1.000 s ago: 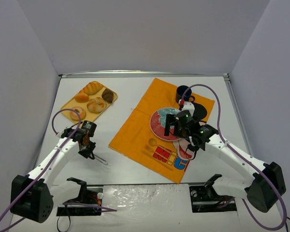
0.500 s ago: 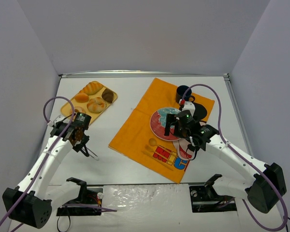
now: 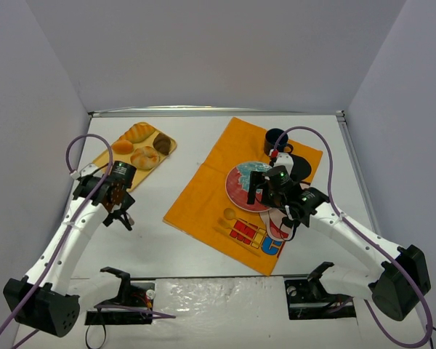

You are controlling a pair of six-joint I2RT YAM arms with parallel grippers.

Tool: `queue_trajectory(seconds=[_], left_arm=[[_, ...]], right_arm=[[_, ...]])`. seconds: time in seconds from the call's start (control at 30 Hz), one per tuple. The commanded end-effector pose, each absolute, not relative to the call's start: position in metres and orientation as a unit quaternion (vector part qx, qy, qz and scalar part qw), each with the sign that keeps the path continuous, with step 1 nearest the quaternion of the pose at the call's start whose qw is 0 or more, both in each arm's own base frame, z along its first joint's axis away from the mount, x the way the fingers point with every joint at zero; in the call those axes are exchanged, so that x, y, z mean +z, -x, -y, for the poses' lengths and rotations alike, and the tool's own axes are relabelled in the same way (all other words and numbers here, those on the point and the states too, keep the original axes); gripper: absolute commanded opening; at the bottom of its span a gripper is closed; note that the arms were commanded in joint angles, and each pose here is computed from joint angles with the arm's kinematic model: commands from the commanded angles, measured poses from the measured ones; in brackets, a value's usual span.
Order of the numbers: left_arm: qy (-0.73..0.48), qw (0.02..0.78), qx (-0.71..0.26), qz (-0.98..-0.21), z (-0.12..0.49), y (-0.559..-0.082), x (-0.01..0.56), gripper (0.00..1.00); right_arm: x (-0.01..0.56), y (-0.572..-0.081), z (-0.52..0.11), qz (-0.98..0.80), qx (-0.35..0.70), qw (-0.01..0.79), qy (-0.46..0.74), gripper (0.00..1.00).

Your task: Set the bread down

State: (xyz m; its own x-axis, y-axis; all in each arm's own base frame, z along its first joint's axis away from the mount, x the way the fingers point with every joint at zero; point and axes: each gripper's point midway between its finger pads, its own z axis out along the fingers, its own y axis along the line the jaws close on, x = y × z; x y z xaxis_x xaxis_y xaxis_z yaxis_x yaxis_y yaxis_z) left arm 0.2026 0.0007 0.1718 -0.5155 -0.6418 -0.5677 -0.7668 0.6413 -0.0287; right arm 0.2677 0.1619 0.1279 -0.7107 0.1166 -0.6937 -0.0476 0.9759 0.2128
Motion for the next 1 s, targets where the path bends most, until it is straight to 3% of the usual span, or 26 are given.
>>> queue_trajectory(seconds=[0.0, 0.97], left_arm=[[0.395, 0.312, 0.12, -0.856, -0.006, -0.22, 0.199, 0.5], [0.302, 0.345, 0.069, -0.886, 0.022, -0.359, 0.243, 0.53]], right_arm=[[0.147, -0.275, -0.161, -0.905, 0.117, 0.407, -0.032, 1.0], [0.138, -0.278, -0.154, -0.91, 0.09, 0.403, -0.035, 1.0]])
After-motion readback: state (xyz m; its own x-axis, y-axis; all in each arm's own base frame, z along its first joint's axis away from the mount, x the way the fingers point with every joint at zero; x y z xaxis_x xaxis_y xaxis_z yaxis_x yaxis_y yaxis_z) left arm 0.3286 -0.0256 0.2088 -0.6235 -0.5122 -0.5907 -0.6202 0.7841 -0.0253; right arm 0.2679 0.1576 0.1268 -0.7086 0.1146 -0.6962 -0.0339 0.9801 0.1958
